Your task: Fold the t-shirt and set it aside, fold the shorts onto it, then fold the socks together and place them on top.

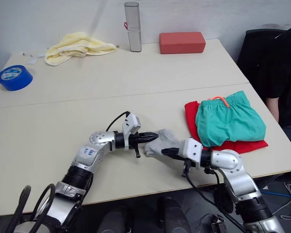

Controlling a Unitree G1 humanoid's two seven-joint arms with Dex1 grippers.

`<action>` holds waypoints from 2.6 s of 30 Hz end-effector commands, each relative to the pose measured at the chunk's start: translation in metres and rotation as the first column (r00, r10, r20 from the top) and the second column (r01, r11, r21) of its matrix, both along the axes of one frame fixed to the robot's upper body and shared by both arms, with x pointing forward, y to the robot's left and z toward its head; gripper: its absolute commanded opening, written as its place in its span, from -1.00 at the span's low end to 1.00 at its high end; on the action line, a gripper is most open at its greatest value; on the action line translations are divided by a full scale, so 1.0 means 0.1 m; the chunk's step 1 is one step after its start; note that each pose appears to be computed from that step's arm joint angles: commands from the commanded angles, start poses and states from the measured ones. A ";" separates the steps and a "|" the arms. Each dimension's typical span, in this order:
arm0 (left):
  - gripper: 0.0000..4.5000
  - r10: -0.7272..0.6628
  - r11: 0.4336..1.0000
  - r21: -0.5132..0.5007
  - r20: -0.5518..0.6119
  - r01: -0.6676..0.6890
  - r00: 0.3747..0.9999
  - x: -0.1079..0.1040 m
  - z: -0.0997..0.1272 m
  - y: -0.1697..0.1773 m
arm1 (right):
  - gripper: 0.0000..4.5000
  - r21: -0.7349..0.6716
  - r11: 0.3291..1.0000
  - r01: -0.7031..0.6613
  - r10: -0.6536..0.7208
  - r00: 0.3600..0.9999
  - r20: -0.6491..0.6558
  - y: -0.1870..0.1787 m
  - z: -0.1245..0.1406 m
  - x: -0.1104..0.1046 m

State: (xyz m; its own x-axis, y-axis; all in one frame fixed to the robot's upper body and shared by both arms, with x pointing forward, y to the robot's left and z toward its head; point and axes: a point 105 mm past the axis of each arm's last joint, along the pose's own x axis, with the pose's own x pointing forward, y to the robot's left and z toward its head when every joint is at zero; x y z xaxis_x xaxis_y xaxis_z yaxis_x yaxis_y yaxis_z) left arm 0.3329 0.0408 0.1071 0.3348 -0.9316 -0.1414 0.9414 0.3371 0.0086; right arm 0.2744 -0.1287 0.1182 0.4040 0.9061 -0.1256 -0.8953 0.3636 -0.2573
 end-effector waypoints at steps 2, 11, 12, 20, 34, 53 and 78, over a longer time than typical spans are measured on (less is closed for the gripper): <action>-1.00 -0.019 0.996 -0.080 0.143 0.030 0.990 -0.06 0.36 0.27 | -0.62 0.182 0.978 0.104 -0.080 0.988 -0.133 -0.29 0.40 -0.02; -1.00 -0.140 0.990 0.037 0.222 0.135 0.965 -0.16 0.33 0.40 | 0.75 0.061 0.961 0.269 -0.139 0.663 -0.735 -0.50 0.07 -0.16; -1.00 -0.143 0.990 0.041 0.226 0.137 0.964 -0.16 0.32 0.38 | 0.91 0.058 0.957 0.285 -0.144 0.637 -0.758 -0.49 0.06 -0.14; -1.00 -0.141 0.987 0.106 0.214 0.121 0.967 -0.11 0.12 0.25 | 0.98 0.044 0.906 0.422 -0.161 0.437 -0.885 -0.40 0.02 0.16; -1.00 -0.117 0.982 0.166 0.196 0.085 0.974 -0.01 -0.03 0.16 | 0.98 0.050 0.932 0.360 -0.069 0.311 -0.948 -0.02 -0.04 0.24; -1.00 -0.081 0.984 0.170 0.201 0.047 0.976 -0.03 -0.03 0.34 | 0.29 0.081 0.934 0.347 -0.005 0.240 -0.971 0.37 -0.09 0.44; -1.00 -0.131 0.959 -0.215 0.245 0.185 0.961 -0.60 0.80 0.57 | -0.91 0.626 0.240 0.742 -0.076 0.657 -0.750 -1.21 1.16 0.11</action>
State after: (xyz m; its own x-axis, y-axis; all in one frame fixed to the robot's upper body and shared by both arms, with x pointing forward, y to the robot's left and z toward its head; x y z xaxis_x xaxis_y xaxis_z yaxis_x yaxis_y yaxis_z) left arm 0.2776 0.1011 0.1781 0.1921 -0.9744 0.1168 0.9679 0.2078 0.1416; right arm 0.2922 -0.2382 0.2138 0.9077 0.3854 0.1660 -0.3278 0.4044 0.8538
